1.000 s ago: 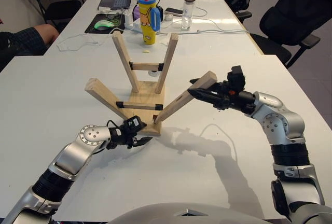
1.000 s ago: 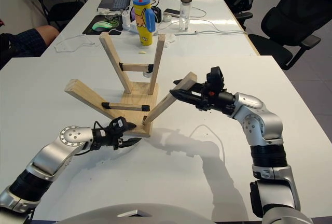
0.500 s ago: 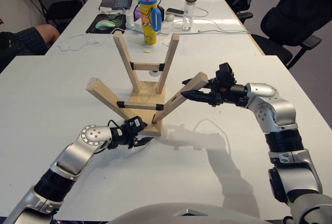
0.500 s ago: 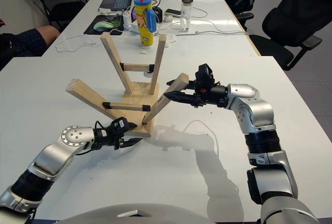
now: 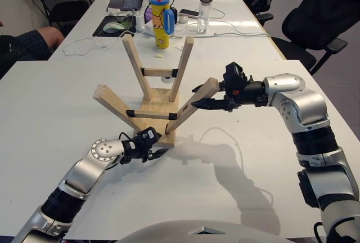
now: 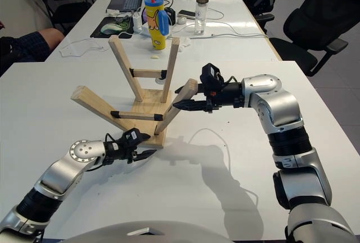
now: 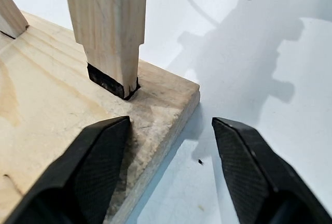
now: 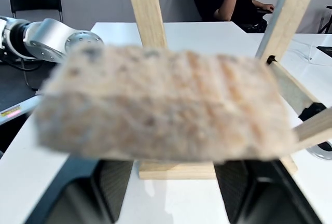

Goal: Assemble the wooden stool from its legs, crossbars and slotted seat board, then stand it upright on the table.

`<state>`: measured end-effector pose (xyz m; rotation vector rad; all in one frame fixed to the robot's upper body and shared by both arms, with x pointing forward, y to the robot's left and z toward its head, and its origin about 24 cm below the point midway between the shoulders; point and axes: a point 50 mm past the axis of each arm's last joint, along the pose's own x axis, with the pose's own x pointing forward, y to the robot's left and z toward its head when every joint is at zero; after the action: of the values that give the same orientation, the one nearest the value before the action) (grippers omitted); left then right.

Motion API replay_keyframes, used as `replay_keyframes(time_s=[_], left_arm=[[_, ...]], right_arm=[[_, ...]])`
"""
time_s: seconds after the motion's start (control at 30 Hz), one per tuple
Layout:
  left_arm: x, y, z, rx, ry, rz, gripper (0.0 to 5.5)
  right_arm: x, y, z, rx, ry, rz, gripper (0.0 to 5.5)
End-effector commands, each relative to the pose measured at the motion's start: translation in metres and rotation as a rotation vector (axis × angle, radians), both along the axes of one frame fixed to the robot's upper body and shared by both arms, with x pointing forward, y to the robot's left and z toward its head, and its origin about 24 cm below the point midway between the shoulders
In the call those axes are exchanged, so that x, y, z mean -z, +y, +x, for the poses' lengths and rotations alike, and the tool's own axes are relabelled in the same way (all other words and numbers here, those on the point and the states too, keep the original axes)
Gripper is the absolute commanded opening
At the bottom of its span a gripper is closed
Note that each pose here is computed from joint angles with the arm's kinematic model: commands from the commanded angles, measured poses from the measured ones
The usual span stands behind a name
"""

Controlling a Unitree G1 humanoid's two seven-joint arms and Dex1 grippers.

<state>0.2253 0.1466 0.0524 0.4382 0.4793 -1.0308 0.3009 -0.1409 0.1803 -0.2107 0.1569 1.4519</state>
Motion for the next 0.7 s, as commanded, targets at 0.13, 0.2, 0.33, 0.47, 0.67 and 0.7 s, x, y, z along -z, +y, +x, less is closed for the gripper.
replay_keyframes(time_s=[0.13,0.2,0.33,0.47,0.67,0.7], left_arm=[[0.034,0.004,-0.020,-0.033,0.186,0.051,2.94],[0.035,0.004,-0.021,-0.036,0.187,0.049,2.94],[0.036,0.003,-0.021,-0.042,0.187,0.044,2.94],[0.037,0.001,-0.020,-0.046,0.186,0.040,2.94],[0.039,0.000,-0.021,-0.057,0.190,0.030,2.94],[0.039,0.000,-0.021,-0.059,0.190,0.029,2.94]], right_arm=[[0.010,0.015,-0.010,-0.003,0.004,-0.098,2.05],[0.009,0.017,-0.011,-0.004,-0.002,-0.117,2.05],[0.010,0.023,-0.012,-0.011,0.013,-0.147,2.05],[0.017,0.025,-0.014,-0.024,0.035,-0.176,2.05],[0.033,0.040,-0.023,-0.068,0.069,-0.198,2.05],[0.034,0.044,-0.024,-0.078,0.078,-0.190,2.05]])
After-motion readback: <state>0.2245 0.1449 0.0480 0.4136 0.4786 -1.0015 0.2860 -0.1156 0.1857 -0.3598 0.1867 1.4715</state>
